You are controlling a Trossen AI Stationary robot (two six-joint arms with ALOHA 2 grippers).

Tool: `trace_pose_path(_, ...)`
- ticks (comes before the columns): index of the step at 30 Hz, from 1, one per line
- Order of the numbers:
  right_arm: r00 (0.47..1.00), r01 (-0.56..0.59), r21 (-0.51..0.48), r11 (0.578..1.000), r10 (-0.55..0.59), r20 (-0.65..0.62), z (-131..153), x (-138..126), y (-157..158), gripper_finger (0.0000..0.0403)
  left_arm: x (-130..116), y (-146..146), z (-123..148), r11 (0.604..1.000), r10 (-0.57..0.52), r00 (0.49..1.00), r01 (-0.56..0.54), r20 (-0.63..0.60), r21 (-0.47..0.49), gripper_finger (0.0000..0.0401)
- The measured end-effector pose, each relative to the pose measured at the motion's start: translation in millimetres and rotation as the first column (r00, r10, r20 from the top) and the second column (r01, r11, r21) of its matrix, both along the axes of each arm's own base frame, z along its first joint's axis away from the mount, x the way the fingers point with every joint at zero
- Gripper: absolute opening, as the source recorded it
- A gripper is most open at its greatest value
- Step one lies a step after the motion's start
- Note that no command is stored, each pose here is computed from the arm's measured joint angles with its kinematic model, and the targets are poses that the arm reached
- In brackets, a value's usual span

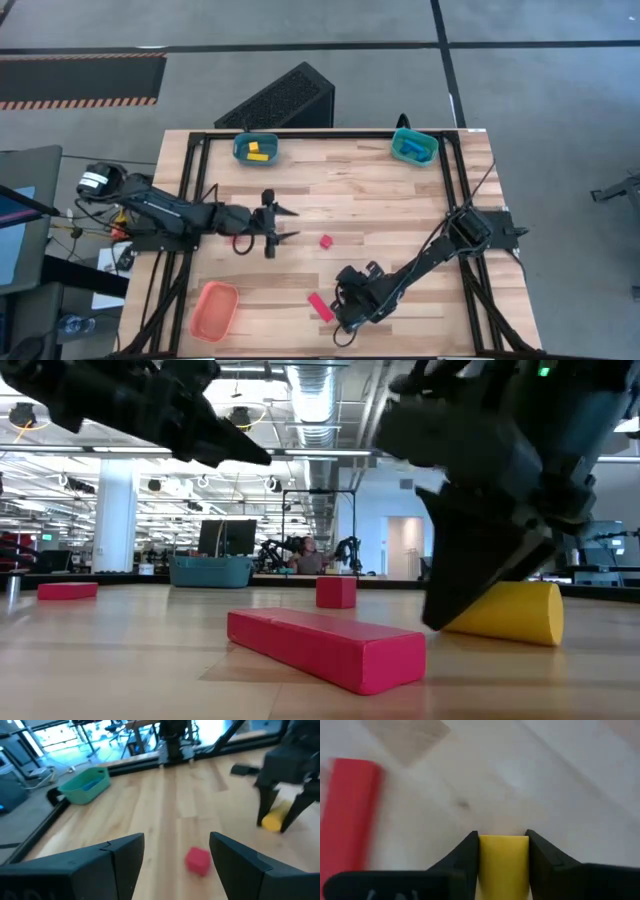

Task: Sort & place blocks by color
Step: Put the yellow block into the blue bin

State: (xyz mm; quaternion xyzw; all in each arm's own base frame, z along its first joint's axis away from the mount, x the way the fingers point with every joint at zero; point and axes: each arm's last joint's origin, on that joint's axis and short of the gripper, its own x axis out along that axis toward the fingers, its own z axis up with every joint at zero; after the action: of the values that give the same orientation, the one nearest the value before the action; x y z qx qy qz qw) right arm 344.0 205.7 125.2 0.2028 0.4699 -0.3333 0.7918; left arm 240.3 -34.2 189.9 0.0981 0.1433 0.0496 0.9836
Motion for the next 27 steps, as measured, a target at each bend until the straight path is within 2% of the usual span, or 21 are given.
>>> trace_pose_path(6, 0.994, -0.06, -0.221, 0.973, 0.038, -0.101, 13.7, 13.0, -53.7, 0.0123, 2.6, 33.6, 0.7, 0.991, 0.132, 0.991, -0.132, 0.005, 0.016, 0.0217)
trace_pose_path(10, 0.998, -0.05, -0.354, 0.934, 0.031, -0.059, 23.2, 37.2, -100.6, 0.0127, 3.4, 51.6, 7.3, 0.98, 0.2, 0.977, -0.201, 0.08, 0.0, 0.0217)
trace_pose_path(14, 0.991, -0.131, -0.377, 0.917, 0.135, -0.018, 20.0, 61.0, -133.6, 0.0127, 2.5, 62.5, 7.2, 0.976, 0.214, 0.974, -0.216, 0.076, 0.032, 0.0217)
trace_pose_path(17, 0.976, -0.2, -0.362, 0.91, 0.216, 0.004, 13.6, 69.6, -153.1, 0.0127, 1.0, 70.3, 5.5, 0.968, 0.239, 0.97, -0.242, 0.052, 0.073, 0.0217)
trace_pose_path(19, 0.974, -0.212, -0.355, 0.91, 0.227, 0.0, 10.1, 70.3, -167.1, 0.0128, -1.2, 75.5, 4.6, 0.961, 0.253, 0.967, -0.255, 0.03, 0.102, 0.0217)
trace_pose_path(23, 0.976, -0.179, -0.374, 0.91, 0.213, 0.049, 23.2, 70.6, -194.8, 0.0129, -6.1, 85.8, 3.7, 0.948, 0.287, 0.958, -0.283, -0.009, 0.148, 0.0217)
trace_pose_path(27, 0.95, -0.192, -0.396, 0.898, 0.271, 0.154, 43.8, 70.7, -223.0, 0.0129, -14.2, 97.7, 7.8, 0.916, 0.372, 0.928, -0.364, -0.016, 0.169, 0.0217)
